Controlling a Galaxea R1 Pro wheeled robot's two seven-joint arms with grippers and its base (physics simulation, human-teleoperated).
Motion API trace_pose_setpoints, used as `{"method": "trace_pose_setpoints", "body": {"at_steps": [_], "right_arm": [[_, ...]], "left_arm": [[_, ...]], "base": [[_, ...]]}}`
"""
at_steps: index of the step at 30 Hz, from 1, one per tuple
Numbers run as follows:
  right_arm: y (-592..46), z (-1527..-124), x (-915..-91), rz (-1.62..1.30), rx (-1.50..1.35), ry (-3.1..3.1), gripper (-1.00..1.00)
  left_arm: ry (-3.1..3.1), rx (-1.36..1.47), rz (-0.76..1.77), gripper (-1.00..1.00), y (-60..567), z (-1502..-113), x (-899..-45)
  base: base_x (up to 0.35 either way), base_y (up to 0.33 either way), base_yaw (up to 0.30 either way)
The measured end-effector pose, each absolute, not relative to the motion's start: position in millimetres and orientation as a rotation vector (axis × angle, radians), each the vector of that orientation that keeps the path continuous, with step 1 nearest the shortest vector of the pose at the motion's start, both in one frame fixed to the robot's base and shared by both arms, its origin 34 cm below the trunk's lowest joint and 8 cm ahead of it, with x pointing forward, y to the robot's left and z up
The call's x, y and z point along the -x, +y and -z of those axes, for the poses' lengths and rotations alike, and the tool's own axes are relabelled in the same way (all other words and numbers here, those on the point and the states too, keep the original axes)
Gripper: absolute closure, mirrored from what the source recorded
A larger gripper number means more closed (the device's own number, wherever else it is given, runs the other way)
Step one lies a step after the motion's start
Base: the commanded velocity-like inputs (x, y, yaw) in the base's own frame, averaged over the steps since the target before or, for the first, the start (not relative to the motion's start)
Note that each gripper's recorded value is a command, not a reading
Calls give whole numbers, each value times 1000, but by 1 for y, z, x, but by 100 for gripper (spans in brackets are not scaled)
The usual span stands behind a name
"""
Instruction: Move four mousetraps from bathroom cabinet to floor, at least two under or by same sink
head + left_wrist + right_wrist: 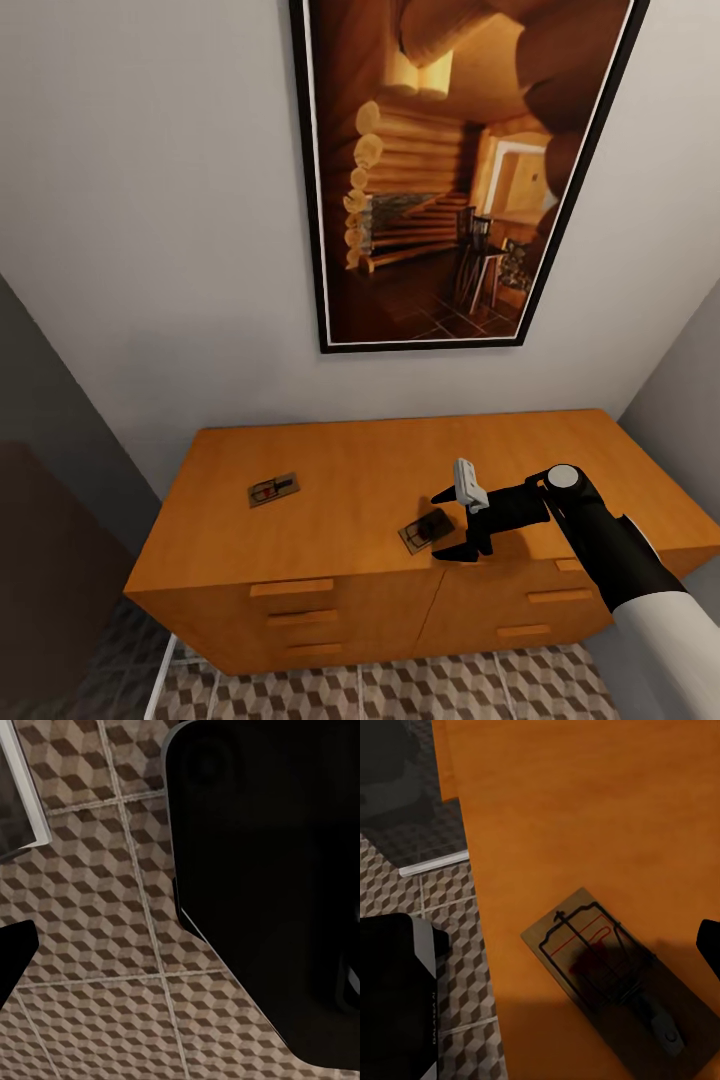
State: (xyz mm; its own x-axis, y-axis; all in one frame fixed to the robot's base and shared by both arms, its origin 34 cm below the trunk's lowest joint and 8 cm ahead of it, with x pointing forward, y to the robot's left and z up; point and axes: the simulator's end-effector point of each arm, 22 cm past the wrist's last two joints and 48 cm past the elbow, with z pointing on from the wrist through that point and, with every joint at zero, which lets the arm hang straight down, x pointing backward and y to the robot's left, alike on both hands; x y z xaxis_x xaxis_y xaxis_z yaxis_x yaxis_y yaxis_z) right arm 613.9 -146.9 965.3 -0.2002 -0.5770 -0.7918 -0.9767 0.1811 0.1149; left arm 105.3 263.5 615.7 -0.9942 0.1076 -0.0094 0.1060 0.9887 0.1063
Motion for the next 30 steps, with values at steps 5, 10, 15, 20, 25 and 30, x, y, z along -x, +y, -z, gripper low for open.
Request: {"method": "trace_pose_setpoints", "body": {"at_steps": [5, 10, 15, 20, 25, 30], "right_arm": [[-147, -965, -614, -855, 1459, 1860, -100], [-147, -965, -614, -855, 1459, 1860, -100], [-147, -965, -614, -855, 1459, 1860, -100], [-147, -965, -614, -856, 1459, 1860, -100], [-147, -965, -614, -855, 1459, 1860, -100], [-147, -965, -614, -855, 1459, 1860, -100]], "left_arm": [[3118, -167, -165, -100, 264, -616, -105], [3118, -167, -165, -100, 264, -616, -105], [3118, -167, -165, -100, 264, -616, -105], [3118, -167, -165, -100, 264, -616, -105], [3118, -167, -165, -100, 264, -616, -105], [3118, -167, -165, -100, 264, -616, -105]], "base": [[0, 0, 0], [29, 0, 0], [52, 0, 0], [16, 0, 0], [5, 0, 0], [1, 0, 0]]}}
